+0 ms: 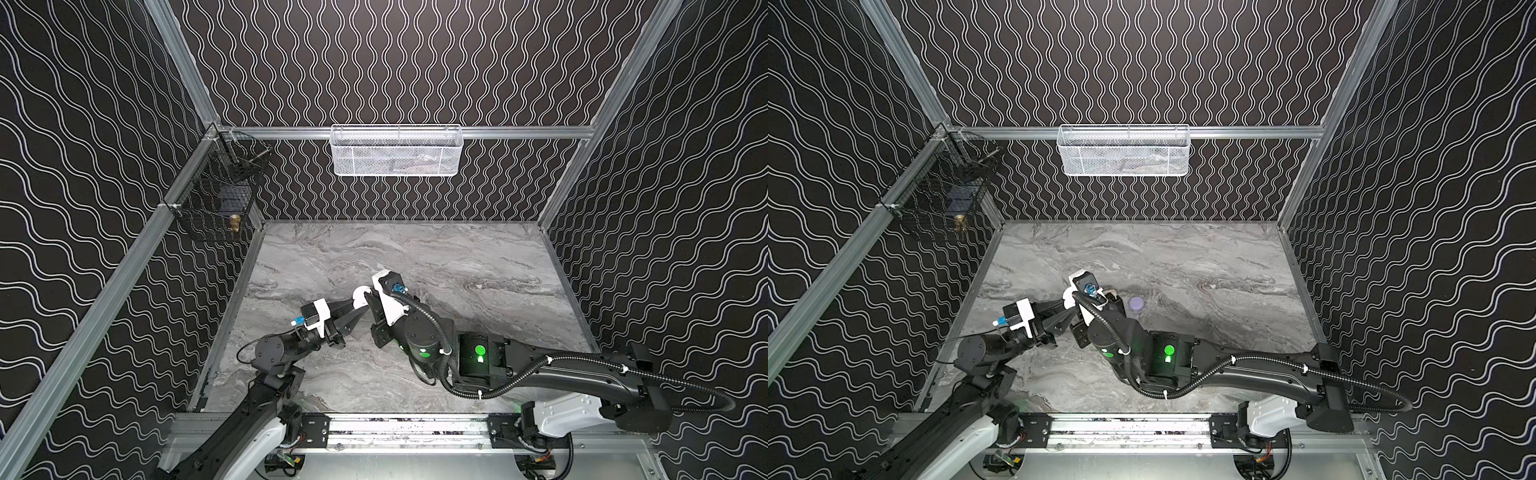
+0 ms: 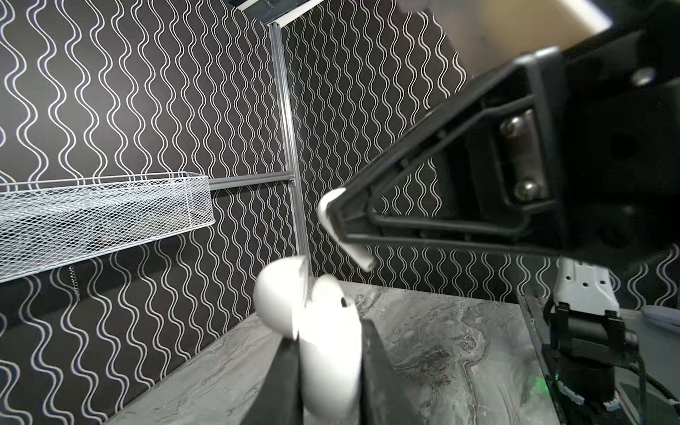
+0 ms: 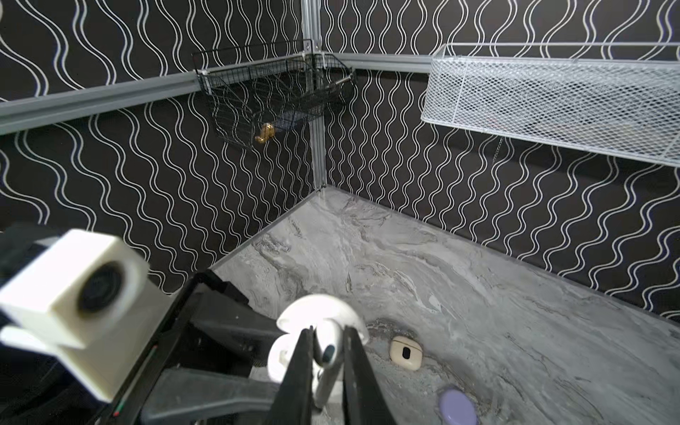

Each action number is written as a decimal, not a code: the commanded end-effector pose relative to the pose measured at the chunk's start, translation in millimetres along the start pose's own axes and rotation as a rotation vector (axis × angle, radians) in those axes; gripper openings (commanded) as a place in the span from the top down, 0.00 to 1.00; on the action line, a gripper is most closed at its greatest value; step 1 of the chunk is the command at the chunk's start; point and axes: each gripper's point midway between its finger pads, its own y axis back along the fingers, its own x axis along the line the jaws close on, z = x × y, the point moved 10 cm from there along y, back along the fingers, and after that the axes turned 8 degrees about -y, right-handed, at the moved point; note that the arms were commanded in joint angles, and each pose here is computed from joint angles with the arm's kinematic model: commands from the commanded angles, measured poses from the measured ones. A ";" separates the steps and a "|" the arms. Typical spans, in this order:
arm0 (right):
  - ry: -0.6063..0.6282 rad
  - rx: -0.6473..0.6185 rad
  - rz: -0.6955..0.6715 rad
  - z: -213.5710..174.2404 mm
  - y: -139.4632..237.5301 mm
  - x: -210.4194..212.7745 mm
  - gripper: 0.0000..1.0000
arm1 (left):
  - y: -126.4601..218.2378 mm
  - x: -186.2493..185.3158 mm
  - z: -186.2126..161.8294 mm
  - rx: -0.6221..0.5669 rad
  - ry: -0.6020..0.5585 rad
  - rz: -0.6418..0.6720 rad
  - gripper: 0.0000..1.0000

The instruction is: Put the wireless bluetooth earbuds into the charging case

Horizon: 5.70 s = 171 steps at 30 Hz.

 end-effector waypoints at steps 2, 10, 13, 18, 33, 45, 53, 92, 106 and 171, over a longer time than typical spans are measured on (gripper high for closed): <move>-0.008 -0.091 0.045 10.0 5.8 4.2 0.89 | -4.0 2.2 -3.9 0.018 -0.017 0.011 1.00; 0.067 -0.184 0.059 -10.9 -1.6 5.7 0.89 | -2.1 -0.1 1.5 0.005 -0.022 0.006 1.00; 0.074 -0.204 0.063 -12.7 -2.3 4.3 0.89 | -0.5 -1.6 1.6 0.007 -0.023 0.003 1.00; 0.078 -0.212 0.068 -13.7 -6.6 3.6 0.90 | -0.2 -2.4 2.2 -0.002 -0.025 -0.002 1.00; 0.069 -0.166 0.079 -32.3 -24.1 -8.7 0.91 | 1.7 -3.7 6.8 -0.010 -0.015 -0.004 1.00; 0.084 -0.138 0.102 -59.5 -20.9 -16.9 0.89 | 2.6 -3.3 9.1 -0.023 0.002 0.010 1.00; 0.076 -0.146 0.124 -66.1 -15.2 -21.7 0.76 | 3.2 -4.1 11.0 -0.041 0.009 0.008 1.00; -0.030 -0.080 -0.012 -52.0 9.1 -36.0 0.86 | 2.8 -5.0 10.0 -0.050 0.003 -0.010 1.00; -0.035 -0.081 0.114 -29.9 1.1 -12.8 0.89 | 3.9 -5.5 9.3 -0.052 -0.006 -0.006 1.00; -0.439 -0.139 -0.500 -18.4 30.6 -177.2 0.01 | -1.0 6.1 -93.9 0.317 0.523 0.206 1.00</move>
